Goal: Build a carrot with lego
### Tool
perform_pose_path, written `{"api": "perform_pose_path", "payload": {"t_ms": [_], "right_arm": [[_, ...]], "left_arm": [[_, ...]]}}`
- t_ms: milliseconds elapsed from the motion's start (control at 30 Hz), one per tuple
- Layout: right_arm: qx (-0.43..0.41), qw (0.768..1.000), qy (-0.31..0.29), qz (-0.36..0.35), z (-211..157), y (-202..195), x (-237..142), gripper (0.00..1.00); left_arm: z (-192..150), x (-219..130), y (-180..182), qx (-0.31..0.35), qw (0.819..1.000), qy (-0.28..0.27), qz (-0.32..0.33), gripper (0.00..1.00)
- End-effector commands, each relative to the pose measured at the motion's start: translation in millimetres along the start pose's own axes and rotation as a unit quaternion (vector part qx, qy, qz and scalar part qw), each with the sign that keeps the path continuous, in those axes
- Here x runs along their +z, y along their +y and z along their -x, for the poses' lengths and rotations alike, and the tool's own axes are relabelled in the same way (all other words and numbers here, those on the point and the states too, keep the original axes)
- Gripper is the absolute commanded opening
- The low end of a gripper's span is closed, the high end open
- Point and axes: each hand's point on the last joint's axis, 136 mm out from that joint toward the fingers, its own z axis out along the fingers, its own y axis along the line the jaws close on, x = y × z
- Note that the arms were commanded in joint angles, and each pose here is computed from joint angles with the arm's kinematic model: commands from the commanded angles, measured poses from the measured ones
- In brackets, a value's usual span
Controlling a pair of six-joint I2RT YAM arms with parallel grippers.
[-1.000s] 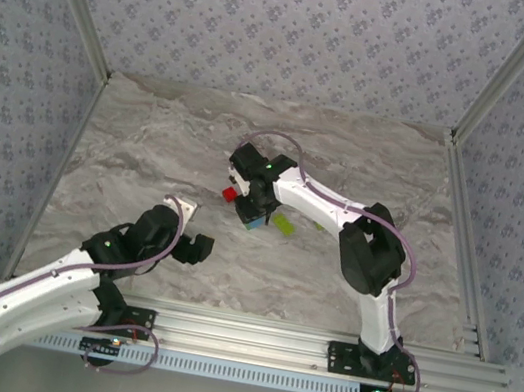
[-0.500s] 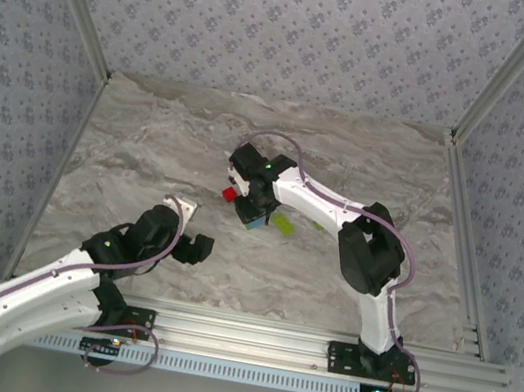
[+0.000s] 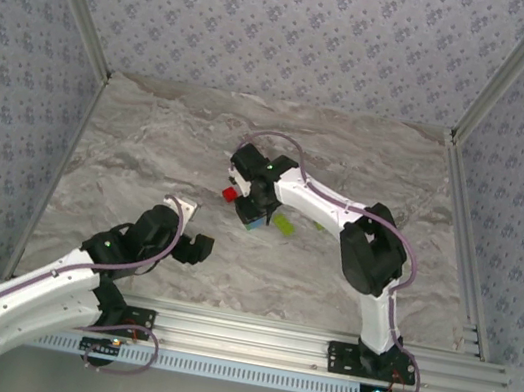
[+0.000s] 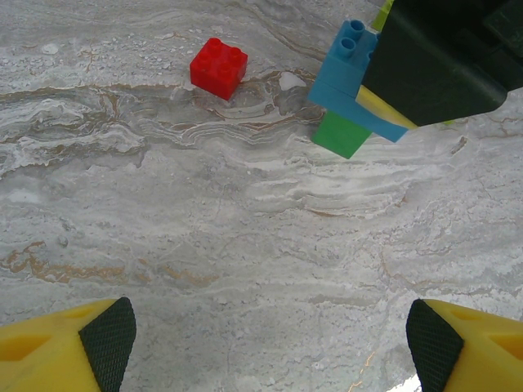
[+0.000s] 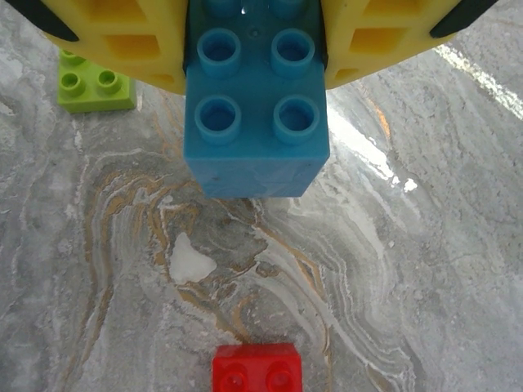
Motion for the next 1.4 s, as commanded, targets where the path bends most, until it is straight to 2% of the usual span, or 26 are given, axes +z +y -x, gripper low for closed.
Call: {"api": "perform_pose_path", "payload": {"t_ms": [0, 100, 233, 633, 933, 1233, 1367], "right_arm": [[-0.004, 0.996, 0.082, 0.017, -35.7, 6.4, -0.3, 0.28], [-0.005, 0.998, 0.069, 0.013, -25.6, 6.1, -19.0, 0.29], [-0.009, 0.998, 0.066, 0.007, -22.6, 4.5, -24.7, 0.28], [-0.004, 1.0, 0.007, -0.019, -14.4, 1.2, -7.8, 0.29], [-0.011, 0.999, -0.011, -0.032, -11.0, -1.1, 4.4, 0.29], [-0.011, 0.999, -0.001, -0.032, -17.6, -3.3, 28.1, 0.3], [-0.011, 0.999, 0.005, -0.03, -20.2, -3.6, 32.2, 0.36]], "left_arm": [[10.5, -2.3, -5.1, 0.008, 1.0, -0.016, -0.007, 0.89], [10.2, -2.0, -5.1, 0.008, 1.0, -0.015, -0.007, 0.89], [10.1, -2.3, -4.9, 0.008, 1.0, -0.015, -0.007, 0.89], [10.2, -1.9, -5.6, 0.009, 1.0, -0.015, -0.008, 0.89], [9.9, -1.9, -5.5, 0.009, 1.0, -0.014, -0.007, 0.89], [10.0, -1.6, -5.2, 0.008, 1.0, -0.014, -0.007, 0.89], [9.8, -1.7, -5.3, 0.008, 1.0, -0.014, -0.007, 0.89]]}}
